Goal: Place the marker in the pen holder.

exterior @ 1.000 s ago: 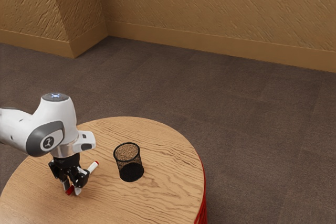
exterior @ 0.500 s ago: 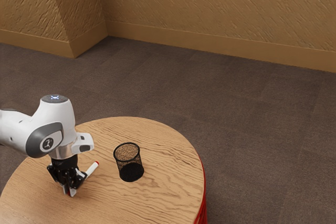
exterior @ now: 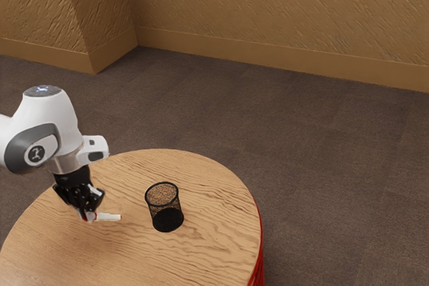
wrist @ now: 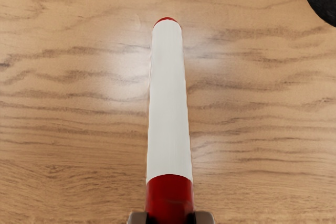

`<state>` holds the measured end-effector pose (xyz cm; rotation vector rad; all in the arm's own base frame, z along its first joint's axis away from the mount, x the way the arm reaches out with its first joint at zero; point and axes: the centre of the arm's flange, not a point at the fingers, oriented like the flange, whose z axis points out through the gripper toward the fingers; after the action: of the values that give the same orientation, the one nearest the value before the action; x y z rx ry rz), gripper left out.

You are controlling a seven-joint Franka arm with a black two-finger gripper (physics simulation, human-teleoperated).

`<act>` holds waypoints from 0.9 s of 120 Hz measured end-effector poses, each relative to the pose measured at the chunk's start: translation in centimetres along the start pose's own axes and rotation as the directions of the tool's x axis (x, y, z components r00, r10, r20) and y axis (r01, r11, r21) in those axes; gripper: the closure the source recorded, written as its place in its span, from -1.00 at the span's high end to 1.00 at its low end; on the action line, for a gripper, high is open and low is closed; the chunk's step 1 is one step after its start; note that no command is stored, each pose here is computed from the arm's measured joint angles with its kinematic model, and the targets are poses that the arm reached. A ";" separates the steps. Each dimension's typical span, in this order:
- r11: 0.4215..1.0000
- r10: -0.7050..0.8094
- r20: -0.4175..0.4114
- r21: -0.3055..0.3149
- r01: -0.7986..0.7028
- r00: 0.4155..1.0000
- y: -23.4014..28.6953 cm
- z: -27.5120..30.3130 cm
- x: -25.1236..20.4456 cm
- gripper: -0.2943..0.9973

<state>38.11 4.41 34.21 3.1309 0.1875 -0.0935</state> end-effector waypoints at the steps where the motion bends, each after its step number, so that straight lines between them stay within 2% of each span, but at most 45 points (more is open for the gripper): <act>1: 1.000 0.004 -0.004 -0.001 -0.004 1.000 0.2 -0.3 -0.1 -0.52; 14: 0.999 0.045 -0.049 0.000 -0.045 0.998 1.8 -4.1 -1.5 -0.53; 34: 0.999 0.048 -0.040 0.013 -0.048 0.998 2.3 -5.6 -2.2 -0.57; 50: 0.997 0.073 -0.105 0.040 -0.069 0.992 4.1 -11.3 -0.1 -0.60; 61: 0.996 0.082 -0.132 0.058 -0.075 0.988 5.6 -16.1 3.3 -0.61; 78: 0.992 0.086 -0.058 0.093 -0.080 0.995 8.0 -16.1 8.7 -0.61; 89: 0.990 0.105 -0.009 0.098 -0.104 0.994 10.1 -14.8 9.9 -0.61; 108: 0.984 0.144 0.019 0.100 -0.145 0.989 13.3 -14.2 10.8 -0.61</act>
<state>51.22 -7.43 47.75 3.2313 -0.0466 -0.1243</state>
